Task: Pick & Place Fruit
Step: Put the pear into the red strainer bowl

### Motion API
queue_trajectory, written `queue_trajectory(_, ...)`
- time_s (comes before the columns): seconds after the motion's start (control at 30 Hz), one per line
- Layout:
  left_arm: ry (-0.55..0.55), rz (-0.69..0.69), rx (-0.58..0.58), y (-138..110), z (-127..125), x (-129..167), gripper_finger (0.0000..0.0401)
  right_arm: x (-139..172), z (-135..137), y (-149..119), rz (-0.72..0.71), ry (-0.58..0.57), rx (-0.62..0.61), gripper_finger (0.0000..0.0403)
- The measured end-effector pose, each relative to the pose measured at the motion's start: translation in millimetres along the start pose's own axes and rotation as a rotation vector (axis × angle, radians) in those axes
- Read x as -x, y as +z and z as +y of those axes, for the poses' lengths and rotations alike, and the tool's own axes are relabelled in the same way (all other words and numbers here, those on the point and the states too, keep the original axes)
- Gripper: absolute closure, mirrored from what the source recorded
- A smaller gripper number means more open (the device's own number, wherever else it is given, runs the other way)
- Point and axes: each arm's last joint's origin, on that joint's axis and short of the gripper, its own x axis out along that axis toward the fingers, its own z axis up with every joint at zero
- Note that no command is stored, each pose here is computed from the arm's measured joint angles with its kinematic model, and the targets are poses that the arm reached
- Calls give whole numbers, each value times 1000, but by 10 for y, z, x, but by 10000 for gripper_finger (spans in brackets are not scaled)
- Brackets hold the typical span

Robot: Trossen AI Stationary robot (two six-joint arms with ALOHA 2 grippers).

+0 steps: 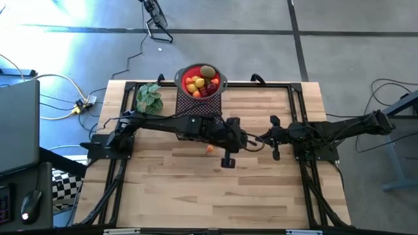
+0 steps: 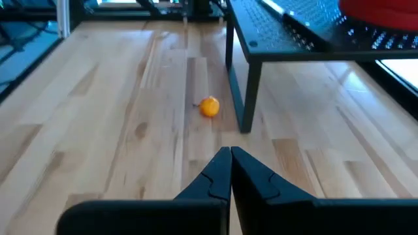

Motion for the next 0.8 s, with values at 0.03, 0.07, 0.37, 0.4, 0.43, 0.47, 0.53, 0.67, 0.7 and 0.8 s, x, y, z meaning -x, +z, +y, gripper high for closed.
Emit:
queue_trajectory(0.03,-36,-4,-23,-3,9,-9,398,0,1,9,-8,3,-3,400)
queue_trajectory(0.07,-63,-23,-41,9,5,-23,398,0,3,14,-13,6,-4,401)
queue_trajectory(0.37,-82,-56,-19,-202,-35,-332,398,-1,4,23,-23,9,-5,401)
queue_trajectory(0.4,-72,-58,1,-246,-31,-383,398,-2,4,22,-22,9,-4,401)
queue_trajectory(0.43,-53,-67,22,-276,-14,-420,398,-2,4,19,-18,9,-4,401)
queue_trajectory(0.47,-45,-64,45,-312,-15,-436,398,-2,4,15,-14,9,-3,401)
queue_trajectory(0.53,-24,-49,70,-379,9,-428,398,-2,3,7,-7,8,-1,401)
queue_trajectory(0.67,-12,-136,64,-423,-5,-384,398,-3,2,-2,3,7,1,401)
queue_trajectory(0.7,-10,-178,50,-425,-21,-374,398,-4,3,-2,3,7,1,401)
queue_trajectory(0.8,-12,-236,28,-540,-71,-366,398,-3,3,1,1,8,8,401)
